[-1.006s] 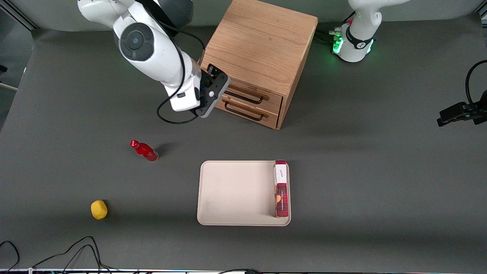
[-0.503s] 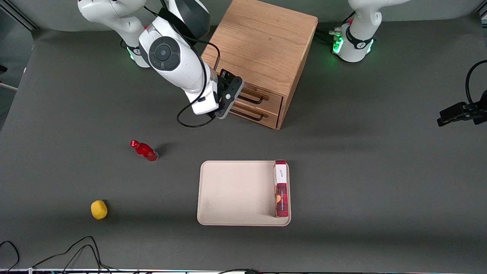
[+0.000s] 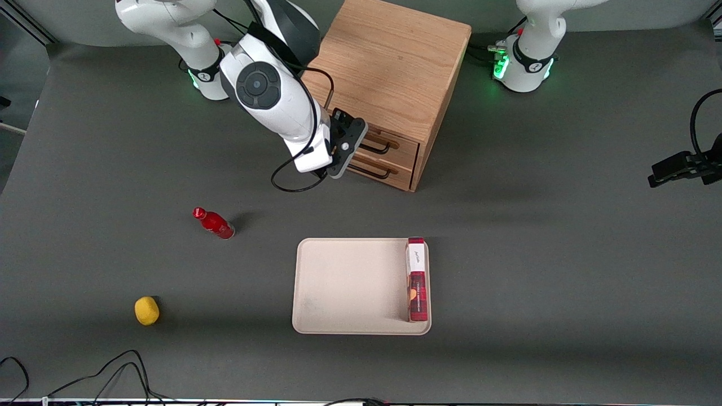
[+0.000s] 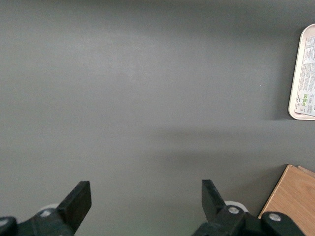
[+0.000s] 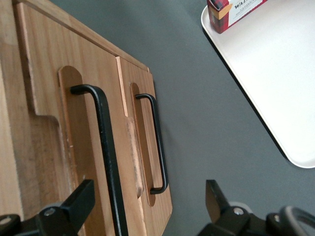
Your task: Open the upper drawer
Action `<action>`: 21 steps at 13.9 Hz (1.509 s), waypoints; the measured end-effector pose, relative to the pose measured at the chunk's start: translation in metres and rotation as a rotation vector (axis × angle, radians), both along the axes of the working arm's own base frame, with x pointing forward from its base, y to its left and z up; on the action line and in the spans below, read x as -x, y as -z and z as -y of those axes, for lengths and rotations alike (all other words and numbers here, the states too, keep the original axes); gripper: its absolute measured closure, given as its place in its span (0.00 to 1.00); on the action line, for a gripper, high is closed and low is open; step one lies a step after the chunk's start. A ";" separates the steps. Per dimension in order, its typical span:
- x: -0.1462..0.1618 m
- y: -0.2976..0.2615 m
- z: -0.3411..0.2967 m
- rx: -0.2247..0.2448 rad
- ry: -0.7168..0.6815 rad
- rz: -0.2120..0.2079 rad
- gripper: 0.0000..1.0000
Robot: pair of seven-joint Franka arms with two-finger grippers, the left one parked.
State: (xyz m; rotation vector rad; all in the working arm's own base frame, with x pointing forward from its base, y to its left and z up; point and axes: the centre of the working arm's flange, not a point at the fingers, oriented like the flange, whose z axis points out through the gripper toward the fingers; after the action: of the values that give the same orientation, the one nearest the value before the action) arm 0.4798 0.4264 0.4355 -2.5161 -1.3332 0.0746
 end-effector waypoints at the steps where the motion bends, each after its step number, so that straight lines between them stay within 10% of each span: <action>1: 0.000 0.004 -0.001 -0.001 0.000 0.002 0.00; 21: 0.009 0.041 -0.009 0.000 -0.004 0.017 0.00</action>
State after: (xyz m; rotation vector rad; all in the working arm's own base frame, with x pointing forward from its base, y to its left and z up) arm 0.4706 0.4353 0.3945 -2.5196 -1.3453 0.0538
